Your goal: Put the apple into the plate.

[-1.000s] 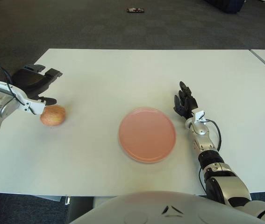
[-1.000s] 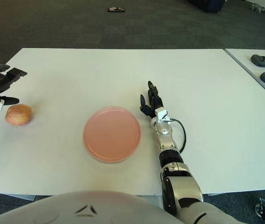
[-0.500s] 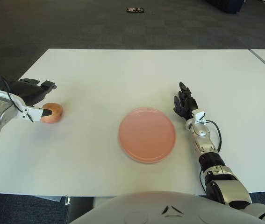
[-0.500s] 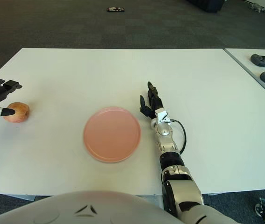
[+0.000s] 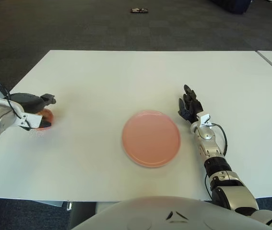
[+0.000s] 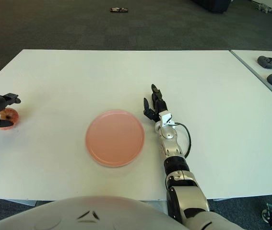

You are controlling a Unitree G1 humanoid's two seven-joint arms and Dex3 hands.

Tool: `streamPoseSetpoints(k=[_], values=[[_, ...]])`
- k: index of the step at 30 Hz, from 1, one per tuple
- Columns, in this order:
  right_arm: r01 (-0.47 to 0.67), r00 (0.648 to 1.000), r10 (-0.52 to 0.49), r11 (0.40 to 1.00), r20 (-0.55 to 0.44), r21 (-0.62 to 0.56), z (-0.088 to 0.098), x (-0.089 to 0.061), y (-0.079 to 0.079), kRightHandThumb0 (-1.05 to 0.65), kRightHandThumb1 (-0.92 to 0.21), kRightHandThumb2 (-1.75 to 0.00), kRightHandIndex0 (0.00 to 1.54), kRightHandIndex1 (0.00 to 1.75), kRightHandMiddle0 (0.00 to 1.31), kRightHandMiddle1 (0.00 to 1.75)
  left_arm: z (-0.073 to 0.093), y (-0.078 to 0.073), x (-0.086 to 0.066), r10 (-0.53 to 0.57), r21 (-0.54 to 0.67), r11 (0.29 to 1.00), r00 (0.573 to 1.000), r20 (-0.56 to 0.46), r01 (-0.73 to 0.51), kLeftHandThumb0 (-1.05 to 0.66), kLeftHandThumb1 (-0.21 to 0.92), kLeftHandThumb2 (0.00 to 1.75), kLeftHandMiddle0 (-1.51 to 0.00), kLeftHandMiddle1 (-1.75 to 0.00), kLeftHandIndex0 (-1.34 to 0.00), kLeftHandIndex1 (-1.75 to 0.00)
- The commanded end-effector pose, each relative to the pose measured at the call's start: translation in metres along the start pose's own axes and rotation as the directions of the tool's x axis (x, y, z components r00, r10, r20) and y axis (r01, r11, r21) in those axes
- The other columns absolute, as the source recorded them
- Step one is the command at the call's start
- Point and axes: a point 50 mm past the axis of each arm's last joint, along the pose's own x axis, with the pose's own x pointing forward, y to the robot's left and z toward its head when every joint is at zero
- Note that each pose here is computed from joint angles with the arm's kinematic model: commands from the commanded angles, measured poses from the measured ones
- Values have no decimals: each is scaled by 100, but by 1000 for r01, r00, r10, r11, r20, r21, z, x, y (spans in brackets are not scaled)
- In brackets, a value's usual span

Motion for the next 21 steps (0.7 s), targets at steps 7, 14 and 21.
streamPoseSetpoints(k=[7,14,21], values=[[1,997,-2,1000,-78,-17,-15,-9,-1,-74,-92,-78,9,0,0,20,10,1,-3,-107,18,994,994,9,107,-105,92,56,-32,-10,0,-75],[4,997,-3,1000,-72,3,-14,-9,-2,-73,-92,-78,10,1,0,21,16,1,-6,-65,37,997,998,-20,66,-105,92,54,-24,-7,0,-55],[3,997,-4,1000,-78,-4,-14,-9,-1,-74,-92,-77,10,1,0,23,11,-20,7,8,-15,1000,1000,-23,-9,-105,92,49,-18,-3,0,-46]])
